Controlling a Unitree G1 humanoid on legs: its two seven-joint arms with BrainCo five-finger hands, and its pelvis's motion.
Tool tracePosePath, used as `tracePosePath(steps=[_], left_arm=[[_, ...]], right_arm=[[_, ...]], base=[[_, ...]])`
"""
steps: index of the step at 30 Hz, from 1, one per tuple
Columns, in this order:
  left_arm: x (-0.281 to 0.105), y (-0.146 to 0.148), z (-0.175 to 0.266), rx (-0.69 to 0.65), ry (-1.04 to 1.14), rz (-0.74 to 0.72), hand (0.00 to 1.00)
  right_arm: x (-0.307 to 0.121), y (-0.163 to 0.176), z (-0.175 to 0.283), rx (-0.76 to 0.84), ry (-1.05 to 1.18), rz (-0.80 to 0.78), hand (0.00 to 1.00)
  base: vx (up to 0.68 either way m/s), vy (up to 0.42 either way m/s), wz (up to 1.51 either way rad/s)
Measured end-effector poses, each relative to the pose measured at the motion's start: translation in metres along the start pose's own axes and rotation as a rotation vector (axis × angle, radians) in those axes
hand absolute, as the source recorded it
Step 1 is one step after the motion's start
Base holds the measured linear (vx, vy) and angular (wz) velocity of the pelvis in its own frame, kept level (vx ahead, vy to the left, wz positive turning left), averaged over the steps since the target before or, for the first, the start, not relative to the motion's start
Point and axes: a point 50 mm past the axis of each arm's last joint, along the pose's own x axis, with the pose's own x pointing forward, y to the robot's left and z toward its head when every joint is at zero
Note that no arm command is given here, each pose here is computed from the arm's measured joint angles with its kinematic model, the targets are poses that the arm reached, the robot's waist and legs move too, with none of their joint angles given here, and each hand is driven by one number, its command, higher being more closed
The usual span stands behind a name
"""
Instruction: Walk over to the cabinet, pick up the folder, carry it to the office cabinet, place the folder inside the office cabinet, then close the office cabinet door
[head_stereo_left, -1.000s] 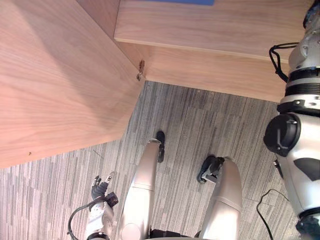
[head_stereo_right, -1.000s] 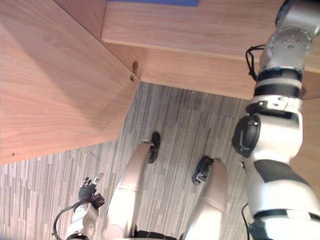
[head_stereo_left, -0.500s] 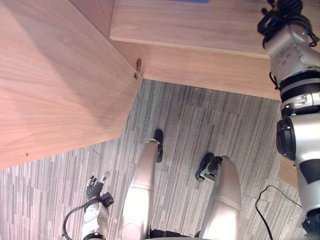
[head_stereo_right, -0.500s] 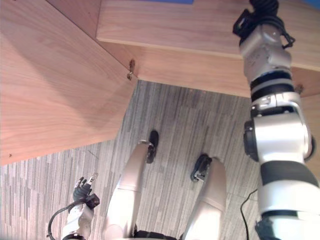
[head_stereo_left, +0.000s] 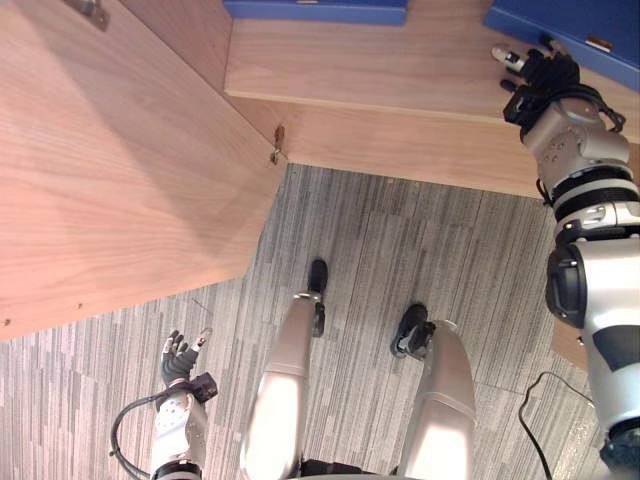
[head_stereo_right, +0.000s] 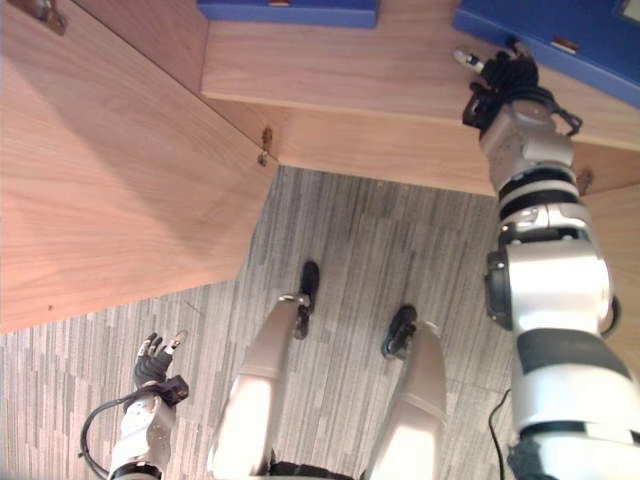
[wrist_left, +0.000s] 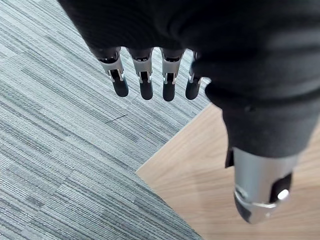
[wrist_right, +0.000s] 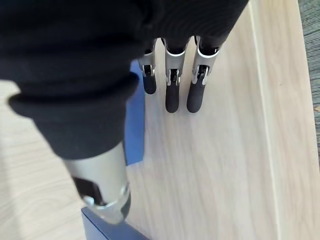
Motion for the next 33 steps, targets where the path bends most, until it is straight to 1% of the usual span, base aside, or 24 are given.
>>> tracePosePath(steps=[5,8,12,13,15,16,17,18,20,25,27,30,33], left_arm=[[0.000,0.000,0.001,0.000,-0.007,-0.003,0.00],[0.000,-0.001,0.002,0.008,-0.014,-0.006,0.00],[0.000,-0.001,0.006,0.014,-0.030,-0.016,0.00],[0.001,0.000,0.007,0.019,-0.035,-0.021,0.00],[0.001,0.001,0.008,0.024,-0.039,-0.025,0.00],[0.001,0.002,0.008,0.028,-0.039,-0.027,0.00],[0.001,0.001,0.008,0.030,-0.039,-0.033,0.00],[0.001,0.001,0.008,0.031,-0.039,-0.037,0.00],[0.001,0.002,0.007,0.034,-0.035,-0.041,0.00],[0.000,0.004,0.004,0.055,-0.028,-0.044,0.00],[0.000,0.005,-0.001,0.062,-0.007,-0.039,0.00],[-0.001,0.008,-0.016,0.083,0.055,-0.028,0.00],[-0.005,0.006,-0.031,0.088,0.114,-0.026,0.00]], right_arm=[[0.000,0.007,-0.013,-0.041,0.036,0.027,0.00],[-0.001,0.008,-0.023,-0.111,0.050,0.035,0.00],[-0.003,0.016,-0.044,-0.229,0.089,0.059,0.00],[-0.003,0.018,-0.048,-0.296,0.093,0.074,0.00],[-0.005,0.022,-0.056,-0.360,0.103,0.094,0.00],[-0.007,0.028,-0.066,-0.434,0.116,0.120,0.00],[-0.008,0.032,-0.073,-0.469,0.132,0.137,0.00],[-0.009,0.034,-0.078,-0.492,0.143,0.145,0.00],[-0.015,0.040,-0.103,-0.523,0.204,0.180,0.00],[-0.030,0.050,-0.149,-0.528,0.316,0.238,0.00],[-0.036,0.055,-0.163,-0.505,0.349,0.255,0.00],[-0.049,0.061,-0.188,-0.382,0.430,0.266,0.00],[-0.065,0.060,-0.217,-0.287,0.518,0.253,0.00]], base=[[0.06,0.034,-0.03],[0.04,0.047,-0.07],[0.06,0.026,-0.03],[0.07,0.011,-0.03],[0.08,0.006,-0.10],[0.09,0.004,-0.14],[0.08,0.002,-0.14],[0.07,-0.007,-0.11],[0.10,-0.019,-0.12],[0.10,-0.020,-0.12],[0.07,-0.032,-0.08],[0.06,-0.048,-0.07],[0.05,-0.043,-0.07]])
